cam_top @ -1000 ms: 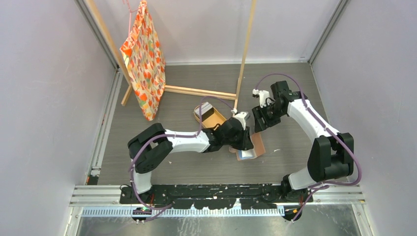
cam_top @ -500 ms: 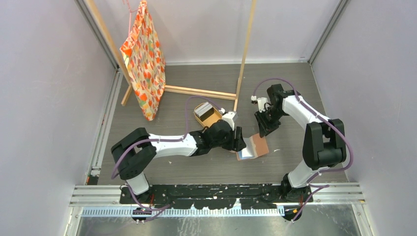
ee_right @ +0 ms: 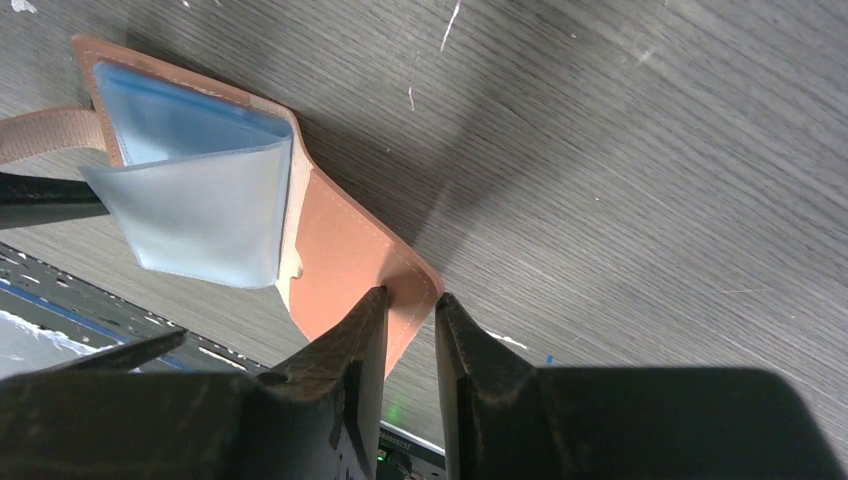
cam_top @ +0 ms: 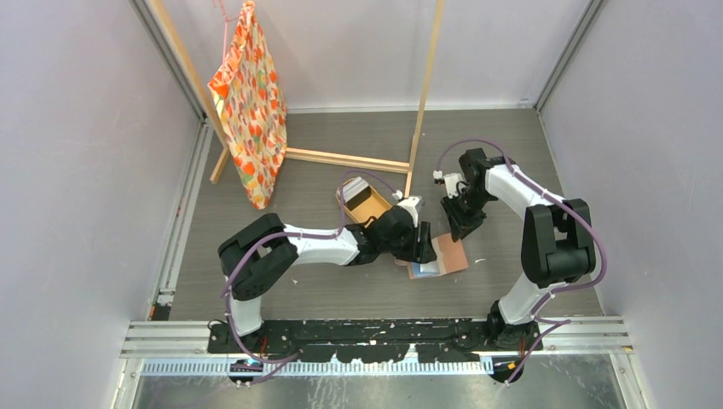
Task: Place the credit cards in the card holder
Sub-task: Open the card holder at the center of the board.
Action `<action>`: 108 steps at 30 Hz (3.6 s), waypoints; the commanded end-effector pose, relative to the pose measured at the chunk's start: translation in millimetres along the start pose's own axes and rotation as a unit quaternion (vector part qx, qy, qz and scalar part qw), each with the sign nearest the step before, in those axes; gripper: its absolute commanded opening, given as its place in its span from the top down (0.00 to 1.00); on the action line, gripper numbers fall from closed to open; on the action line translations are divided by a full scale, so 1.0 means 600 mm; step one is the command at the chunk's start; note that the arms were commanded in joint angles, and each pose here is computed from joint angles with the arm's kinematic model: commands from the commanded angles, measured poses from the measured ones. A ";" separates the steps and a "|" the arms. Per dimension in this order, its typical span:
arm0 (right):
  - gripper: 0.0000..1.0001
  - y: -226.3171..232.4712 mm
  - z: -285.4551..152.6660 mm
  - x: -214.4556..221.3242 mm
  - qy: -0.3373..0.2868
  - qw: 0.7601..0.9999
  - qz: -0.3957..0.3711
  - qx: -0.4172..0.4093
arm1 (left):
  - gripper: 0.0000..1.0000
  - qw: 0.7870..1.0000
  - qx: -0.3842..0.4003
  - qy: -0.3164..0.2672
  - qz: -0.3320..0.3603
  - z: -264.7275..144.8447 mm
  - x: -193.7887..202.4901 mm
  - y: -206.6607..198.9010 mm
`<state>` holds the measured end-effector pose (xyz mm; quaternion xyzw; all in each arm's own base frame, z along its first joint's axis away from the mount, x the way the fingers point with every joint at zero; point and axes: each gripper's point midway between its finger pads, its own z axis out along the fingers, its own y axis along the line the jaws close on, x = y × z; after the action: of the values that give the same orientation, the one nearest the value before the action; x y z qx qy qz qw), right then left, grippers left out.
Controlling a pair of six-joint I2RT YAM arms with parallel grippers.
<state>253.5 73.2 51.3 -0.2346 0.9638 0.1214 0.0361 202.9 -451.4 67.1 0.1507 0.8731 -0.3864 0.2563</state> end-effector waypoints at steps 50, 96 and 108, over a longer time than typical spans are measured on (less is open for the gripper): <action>0.80 0.044 0.074 0.016 0.099 0.991 0.020 -0.082 | 0.52 0.981 0.176 -0.052 -0.067 0.009 -0.028 -0.081; 0.77 0.094 0.028 -0.013 0.036 0.990 -0.019 -0.136 | 1.00 0.945 0.193 -0.143 -0.222 -0.056 -0.012 -0.001; 0.61 0.097 -0.029 -0.036 -0.042 0.985 -0.007 -0.165 | 1.00 0.925 0.284 -0.197 -0.155 -0.121 -0.061 -0.056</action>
<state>236.9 123.7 58.1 -0.2413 0.9373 0.2512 -0.0099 195.8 -419.4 85.5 -0.0450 0.7475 -0.6115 0.2554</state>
